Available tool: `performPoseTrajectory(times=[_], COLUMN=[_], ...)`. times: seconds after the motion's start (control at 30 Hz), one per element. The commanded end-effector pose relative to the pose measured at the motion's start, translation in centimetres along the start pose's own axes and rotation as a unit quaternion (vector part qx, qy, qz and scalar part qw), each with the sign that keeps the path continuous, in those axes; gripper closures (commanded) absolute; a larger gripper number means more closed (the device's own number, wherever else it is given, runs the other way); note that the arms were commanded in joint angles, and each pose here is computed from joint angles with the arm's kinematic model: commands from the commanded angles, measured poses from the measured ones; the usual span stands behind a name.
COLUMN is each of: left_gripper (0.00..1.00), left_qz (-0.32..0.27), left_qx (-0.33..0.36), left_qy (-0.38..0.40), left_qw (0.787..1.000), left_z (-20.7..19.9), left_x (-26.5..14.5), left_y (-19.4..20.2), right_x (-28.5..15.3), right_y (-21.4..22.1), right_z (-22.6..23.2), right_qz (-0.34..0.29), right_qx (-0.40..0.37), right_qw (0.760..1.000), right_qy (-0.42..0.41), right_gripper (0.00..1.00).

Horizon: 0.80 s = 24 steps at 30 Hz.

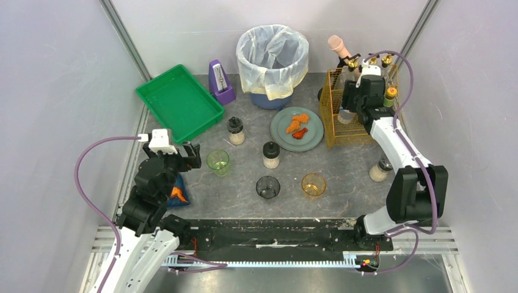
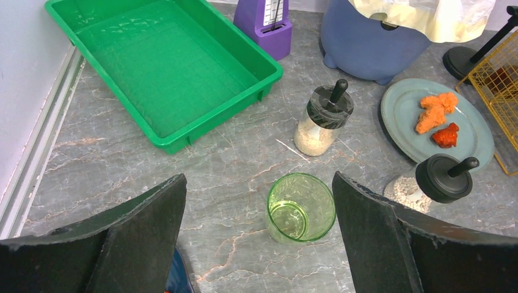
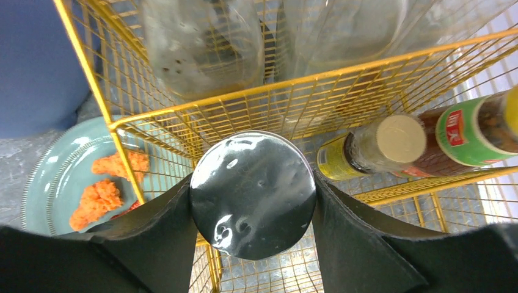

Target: Clear the kitchen counter

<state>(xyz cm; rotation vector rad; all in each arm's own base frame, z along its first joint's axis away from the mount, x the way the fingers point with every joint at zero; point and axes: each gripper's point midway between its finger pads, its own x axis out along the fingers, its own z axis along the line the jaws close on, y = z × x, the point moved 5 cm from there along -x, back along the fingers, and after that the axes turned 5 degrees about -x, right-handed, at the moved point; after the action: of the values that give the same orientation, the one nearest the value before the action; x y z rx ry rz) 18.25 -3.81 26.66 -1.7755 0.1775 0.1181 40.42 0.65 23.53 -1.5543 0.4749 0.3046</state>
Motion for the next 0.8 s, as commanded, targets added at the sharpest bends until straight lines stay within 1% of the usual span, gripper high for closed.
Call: performPoseTrajectory(times=[0.0,0.1,0.2,0.23,0.3,0.37,0.43,0.57,0.67,0.77], left_gripper=[0.06,0.06,0.06,0.06,0.06,0.06,0.05,0.06,0.06,0.06], left_qz=[-0.020,-0.020,-0.020,-0.020,-0.020,-0.020,-0.020,-0.020,-0.021,-0.022], left_qx=[0.000,0.000,0.000,0.000,0.000,-0.001,-0.001,-0.001,-0.002,-0.003], left_qy=[-0.001,-0.001,0.000,0.000,0.001,0.002,0.001,0.002,0.003,0.005], left_qw=[1.000,1.000,1.000,1.000,1.000,1.000,1.000,1.000,1.000,1.000], left_z=[0.0,0.0,-0.1,-0.1,-0.1,-0.1,-0.1,-0.1,-0.1,-0.2], left_x=[0.1,0.1,0.1,0.1,0.1,0.1,0.1,0.1,0.0,0.0], left_y=[-1.0,-0.9,-0.9,-0.9,-0.9,-0.9,-0.9,-0.9,-1.0,-1.0], right_x=[1.4,2.1,2.3,2.3,1.9,1.4,0.7,-0.7,-2.0,-4.0], right_y=[-0.1,0.9,1.7,1.9,1.8,1.7,1.5,1.3,1.3,0.5], right_z=[0.0,-0.1,-0.2,-0.1,-0.1,-0.2,-0.2,-0.2,-0.2,0.3], right_qz=[-0.020,-0.007,0.003,0.004,0.002,-0.002,-0.007,-0.015,-0.024,-0.049], right_qx=[0.025,0.028,0.031,0.030,0.032,0.032,0.033,0.033,0.033,0.028], right_qw=[0.999,1.000,1.000,1.000,0.999,0.999,0.999,0.999,0.999,0.998], right_qy=[-0.006,-0.005,-0.004,-0.006,-0.008,-0.009,-0.011,-0.019,-0.019,-0.026], right_gripper=[0.97,0.92,0.81,0.75,0.55,0.43,0.35,0.22,0.16,0.10])
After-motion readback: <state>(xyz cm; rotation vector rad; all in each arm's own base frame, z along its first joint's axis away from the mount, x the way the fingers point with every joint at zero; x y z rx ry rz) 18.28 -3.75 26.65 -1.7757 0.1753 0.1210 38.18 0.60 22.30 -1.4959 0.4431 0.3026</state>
